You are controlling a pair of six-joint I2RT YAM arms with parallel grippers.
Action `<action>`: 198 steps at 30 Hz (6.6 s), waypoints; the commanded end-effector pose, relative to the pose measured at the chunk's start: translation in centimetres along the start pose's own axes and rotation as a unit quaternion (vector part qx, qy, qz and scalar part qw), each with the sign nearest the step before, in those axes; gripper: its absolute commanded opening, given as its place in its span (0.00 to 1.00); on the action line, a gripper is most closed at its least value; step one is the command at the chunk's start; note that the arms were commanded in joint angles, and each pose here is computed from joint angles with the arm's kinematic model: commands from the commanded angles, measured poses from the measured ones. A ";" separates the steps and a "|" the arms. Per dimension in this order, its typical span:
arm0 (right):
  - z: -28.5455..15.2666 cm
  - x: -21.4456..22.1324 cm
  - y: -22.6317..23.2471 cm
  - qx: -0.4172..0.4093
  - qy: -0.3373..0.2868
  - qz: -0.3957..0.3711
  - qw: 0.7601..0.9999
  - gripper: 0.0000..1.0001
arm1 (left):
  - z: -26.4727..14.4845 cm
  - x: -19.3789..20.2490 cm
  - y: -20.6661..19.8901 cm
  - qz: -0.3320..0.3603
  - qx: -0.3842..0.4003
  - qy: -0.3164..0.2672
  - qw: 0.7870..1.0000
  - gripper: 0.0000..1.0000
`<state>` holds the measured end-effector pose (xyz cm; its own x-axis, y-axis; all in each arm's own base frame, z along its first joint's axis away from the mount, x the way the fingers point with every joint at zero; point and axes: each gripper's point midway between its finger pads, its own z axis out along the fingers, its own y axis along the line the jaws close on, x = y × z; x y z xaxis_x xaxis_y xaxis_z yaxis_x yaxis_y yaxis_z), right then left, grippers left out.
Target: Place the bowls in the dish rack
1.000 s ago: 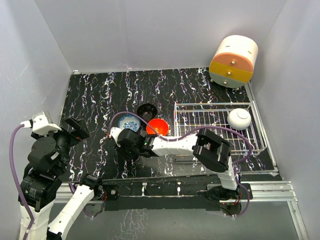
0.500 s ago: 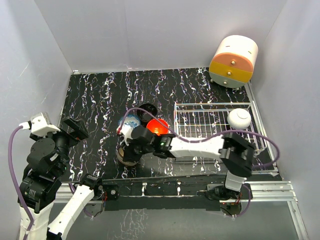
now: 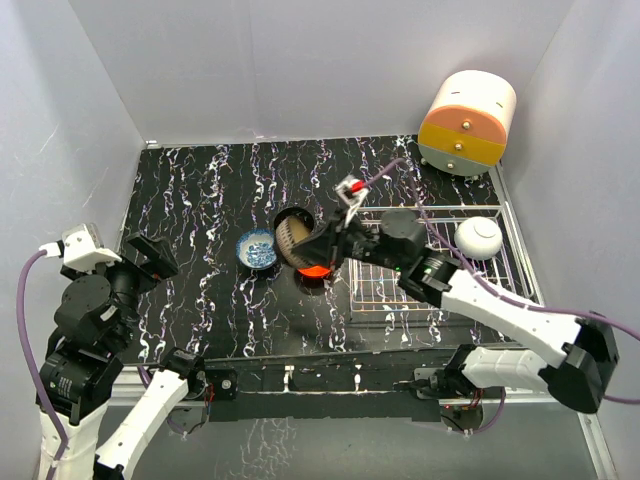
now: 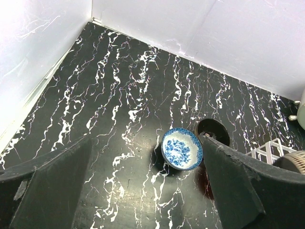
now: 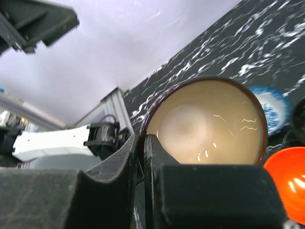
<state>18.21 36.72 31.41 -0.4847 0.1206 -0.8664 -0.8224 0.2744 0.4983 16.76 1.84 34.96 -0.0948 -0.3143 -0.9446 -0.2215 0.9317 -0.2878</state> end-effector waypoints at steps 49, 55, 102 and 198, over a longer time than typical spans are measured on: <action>-16.8 2.4 -20.3 0.101 -0.219 0.371 0.897 0.08 | 1.0 -0.3 -1.8 0.003 0.026 0.010 1.000 0.97; -17.0 4.1 -21.2 0.108 -0.212 0.412 0.880 0.08 | 1.1 -0.2 -1.9 0.003 0.027 0.011 1.000 0.97; -25.1 11.4 -29.4 0.389 -0.177 0.460 0.778 0.27 | 1.7 0.7 -2.1 0.004 0.028 0.022 0.999 0.97; -27.9 7.2 -25.4 0.680 0.022 0.155 0.716 0.47 | 3.5 5.6 -3.1 0.036 0.052 0.089 0.994 0.97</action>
<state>26.83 4.54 11.03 -0.6806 0.3097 -0.6639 0.3266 0.9395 0.1035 20.51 -2.34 29.42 -0.2907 -0.2757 -0.9162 -0.1154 0.9607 -0.2524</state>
